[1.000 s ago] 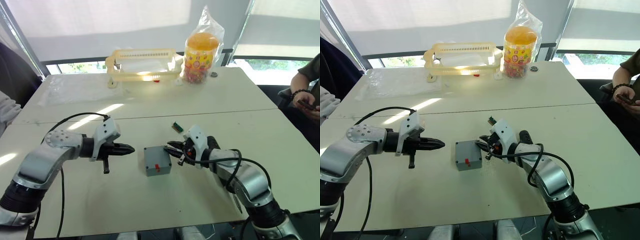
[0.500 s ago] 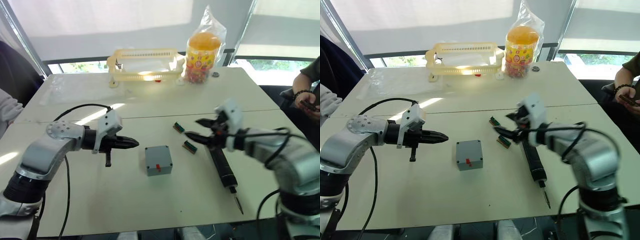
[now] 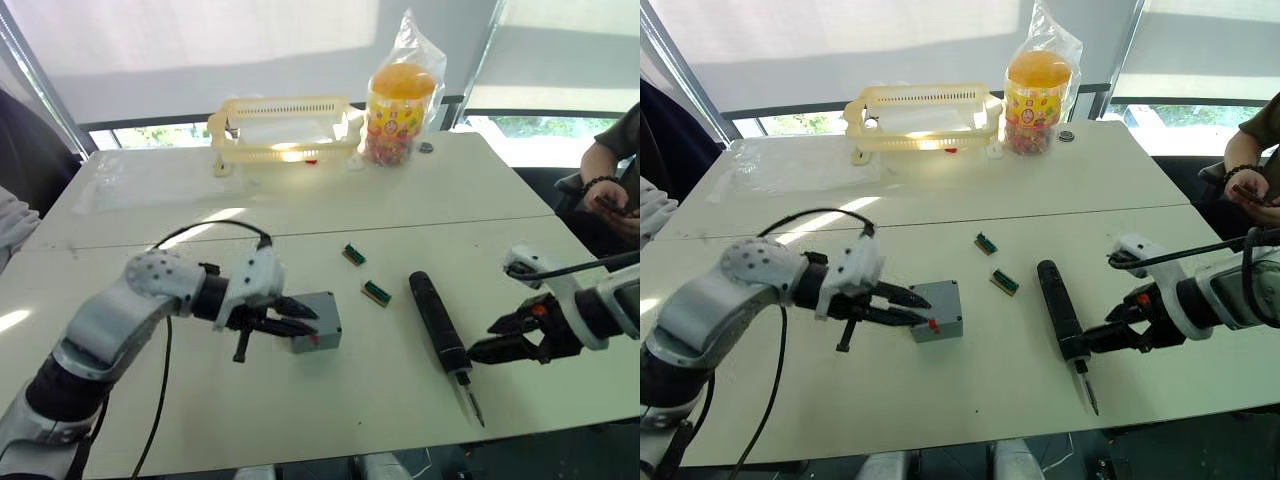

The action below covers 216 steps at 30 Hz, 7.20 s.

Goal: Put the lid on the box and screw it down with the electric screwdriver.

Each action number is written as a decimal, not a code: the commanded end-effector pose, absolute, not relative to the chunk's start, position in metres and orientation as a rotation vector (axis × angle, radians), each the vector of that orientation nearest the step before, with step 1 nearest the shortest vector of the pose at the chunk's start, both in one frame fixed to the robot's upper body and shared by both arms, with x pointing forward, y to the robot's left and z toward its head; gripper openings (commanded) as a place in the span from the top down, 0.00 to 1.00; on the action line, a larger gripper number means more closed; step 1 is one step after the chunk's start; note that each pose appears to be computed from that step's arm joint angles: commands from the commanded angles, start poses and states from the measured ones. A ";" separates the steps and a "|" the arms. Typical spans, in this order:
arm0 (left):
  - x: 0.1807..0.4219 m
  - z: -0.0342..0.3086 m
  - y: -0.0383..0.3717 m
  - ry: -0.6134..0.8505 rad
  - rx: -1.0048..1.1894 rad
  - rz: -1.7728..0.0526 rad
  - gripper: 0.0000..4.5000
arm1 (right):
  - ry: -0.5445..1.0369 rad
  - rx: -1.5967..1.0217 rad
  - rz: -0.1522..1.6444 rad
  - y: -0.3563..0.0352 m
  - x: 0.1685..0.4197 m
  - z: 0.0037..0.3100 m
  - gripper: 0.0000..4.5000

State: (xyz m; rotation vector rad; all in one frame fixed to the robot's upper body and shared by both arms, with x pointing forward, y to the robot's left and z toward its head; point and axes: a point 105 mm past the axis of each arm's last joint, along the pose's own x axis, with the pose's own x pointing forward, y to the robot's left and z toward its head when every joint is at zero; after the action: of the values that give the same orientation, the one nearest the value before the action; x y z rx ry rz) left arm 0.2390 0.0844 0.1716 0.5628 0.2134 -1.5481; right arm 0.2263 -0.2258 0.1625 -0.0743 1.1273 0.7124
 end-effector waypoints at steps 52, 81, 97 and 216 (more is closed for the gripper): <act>0.298 0.213 0.118 0.196 0.319 -1.399 0.79 | -0.391 0.076 0.377 -0.170 0.295 0.327 0.62; 0.290 0.144 0.093 0.194 0.394 -1.253 0.79 | -0.516 0.024 0.791 -0.057 0.263 0.252 0.62; 0.291 0.115 0.098 0.249 0.448 -1.251 0.79 | -0.477 0.028 0.744 -0.057 0.279 0.221 0.62; 0.291 0.108 0.095 0.255 0.518 -1.239 0.79 | -0.225 -0.138 0.832 -0.050 0.302 0.128 0.62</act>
State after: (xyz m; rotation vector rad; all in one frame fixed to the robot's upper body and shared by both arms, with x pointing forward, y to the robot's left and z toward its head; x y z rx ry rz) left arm 0.2945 0.0913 0.1258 0.4998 0.1701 -1.2374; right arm 0.2979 -0.0476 0.1604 -0.1206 -0.3590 0.8313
